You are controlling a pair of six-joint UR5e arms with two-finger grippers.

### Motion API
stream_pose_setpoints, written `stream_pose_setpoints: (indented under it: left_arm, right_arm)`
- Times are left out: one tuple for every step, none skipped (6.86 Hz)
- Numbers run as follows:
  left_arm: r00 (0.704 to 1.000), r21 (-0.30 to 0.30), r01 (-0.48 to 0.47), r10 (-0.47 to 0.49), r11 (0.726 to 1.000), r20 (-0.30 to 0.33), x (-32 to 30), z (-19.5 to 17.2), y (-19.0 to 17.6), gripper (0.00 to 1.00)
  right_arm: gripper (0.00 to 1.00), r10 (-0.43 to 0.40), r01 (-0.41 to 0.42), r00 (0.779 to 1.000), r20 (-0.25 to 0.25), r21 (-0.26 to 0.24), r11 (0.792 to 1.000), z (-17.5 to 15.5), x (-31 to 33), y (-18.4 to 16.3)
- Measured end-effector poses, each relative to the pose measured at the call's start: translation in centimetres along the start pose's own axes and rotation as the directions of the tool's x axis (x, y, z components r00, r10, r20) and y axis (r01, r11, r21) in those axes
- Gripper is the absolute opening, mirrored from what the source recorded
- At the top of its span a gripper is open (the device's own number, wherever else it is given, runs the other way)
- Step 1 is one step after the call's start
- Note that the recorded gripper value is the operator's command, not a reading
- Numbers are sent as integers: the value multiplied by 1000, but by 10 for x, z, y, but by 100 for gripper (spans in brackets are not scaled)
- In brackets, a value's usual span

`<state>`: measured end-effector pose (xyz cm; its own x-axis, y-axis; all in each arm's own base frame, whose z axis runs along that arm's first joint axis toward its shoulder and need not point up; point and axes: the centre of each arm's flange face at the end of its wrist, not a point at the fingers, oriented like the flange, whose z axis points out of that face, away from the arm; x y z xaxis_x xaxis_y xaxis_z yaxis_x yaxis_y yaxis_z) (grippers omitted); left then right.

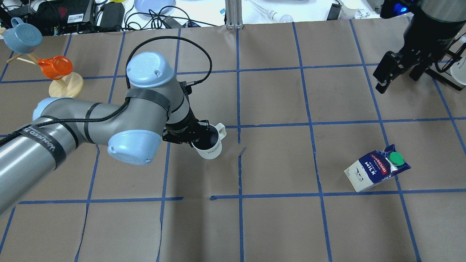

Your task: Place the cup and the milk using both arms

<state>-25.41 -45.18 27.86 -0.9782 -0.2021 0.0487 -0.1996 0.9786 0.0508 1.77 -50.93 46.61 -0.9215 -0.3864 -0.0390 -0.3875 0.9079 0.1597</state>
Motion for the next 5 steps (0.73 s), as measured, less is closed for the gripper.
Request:
stream_pose_setpoints:
  left_arm:
    - [1000, 9, -1, 1, 1000, 1, 22, 12, 13, 1]
    - [1000, 3, 8, -8, 1000, 9, 39, 26, 24, 5]
    - [1000, -3, 15, -15, 1000, 18, 51, 37, 35, 10]
    - [1000, -8, 14, -14, 1000, 24, 58, 43, 42, 58]
    - [1000, -7, 8, -8, 1000, 25, 62, 44, 45, 70]
  right_arm:
    - [98, -40, 40, 999, 3, -38, 999, 16, -5, 10]
    - [96, -64, 64, 998, 2, -88, 994, 35, -11, 21]
    - [95, -78, 78, 997, 4, -136, 988, 55, -15, 33]
    - [95, -80, 81, 997, 16, -168, 982, 72, -18, 41]
    - [95, -74, 79, 997, 33, -191, 978, 86, -18, 47]
